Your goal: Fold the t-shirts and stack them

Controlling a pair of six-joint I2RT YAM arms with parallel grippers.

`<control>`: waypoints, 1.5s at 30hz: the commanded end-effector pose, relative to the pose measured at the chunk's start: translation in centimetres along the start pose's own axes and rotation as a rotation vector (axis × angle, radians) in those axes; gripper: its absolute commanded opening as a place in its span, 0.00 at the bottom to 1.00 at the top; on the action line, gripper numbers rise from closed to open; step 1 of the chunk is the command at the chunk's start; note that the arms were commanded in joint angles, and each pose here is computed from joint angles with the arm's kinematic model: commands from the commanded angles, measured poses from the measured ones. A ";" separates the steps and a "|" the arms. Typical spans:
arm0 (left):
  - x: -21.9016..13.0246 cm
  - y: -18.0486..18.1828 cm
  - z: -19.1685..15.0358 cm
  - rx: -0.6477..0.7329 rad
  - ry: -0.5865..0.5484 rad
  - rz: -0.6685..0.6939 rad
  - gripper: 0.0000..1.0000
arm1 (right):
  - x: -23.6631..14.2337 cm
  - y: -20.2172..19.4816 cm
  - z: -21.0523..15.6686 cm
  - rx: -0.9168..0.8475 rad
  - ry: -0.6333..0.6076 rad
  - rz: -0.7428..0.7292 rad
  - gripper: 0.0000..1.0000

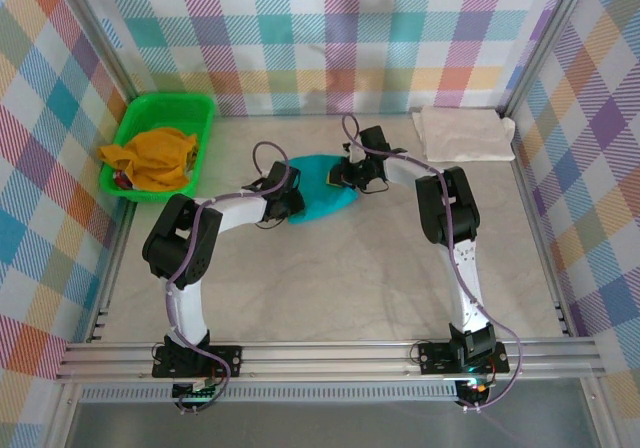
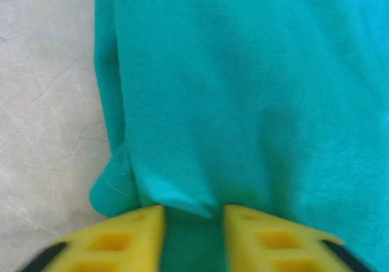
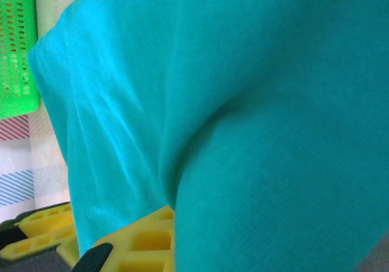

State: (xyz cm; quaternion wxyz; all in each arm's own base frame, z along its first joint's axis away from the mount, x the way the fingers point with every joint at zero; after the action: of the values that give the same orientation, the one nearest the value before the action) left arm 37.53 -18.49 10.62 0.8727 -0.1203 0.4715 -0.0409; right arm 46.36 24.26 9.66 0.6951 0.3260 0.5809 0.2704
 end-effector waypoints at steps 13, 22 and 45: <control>-13.0 0.8 0.7 -0.016 -0.264 -0.018 0.77 | -3.9 1.3 2.8 -0.055 -0.081 -0.120 0.00; -15.7 0.9 -2.6 0.102 -0.285 -0.107 0.77 | -7.8 1.6 6.4 -0.198 -0.180 -0.326 0.00; -17.2 -7.2 -2.1 0.449 -0.296 -0.447 0.85 | -19.9 0.7 13.1 -0.477 -0.377 -0.562 0.00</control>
State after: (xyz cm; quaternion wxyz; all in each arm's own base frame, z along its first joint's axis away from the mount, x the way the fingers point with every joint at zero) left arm 27.44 -21.03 22.27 0.9097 -0.0460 0.3360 -0.2397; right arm 56.09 8.42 22.69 0.8890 0.0517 0.4386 0.1209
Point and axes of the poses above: each hand's point on the last joint's axis, 136 mm out from that joint toward the fingers, its own x axis out along the fingers, its own y axis along the line the jaws close on, z = x × y, the point moved 9 cm from there along -x, back along the fingers, and after that the axes turned 10 degrees about x, right-handed, at the moved point
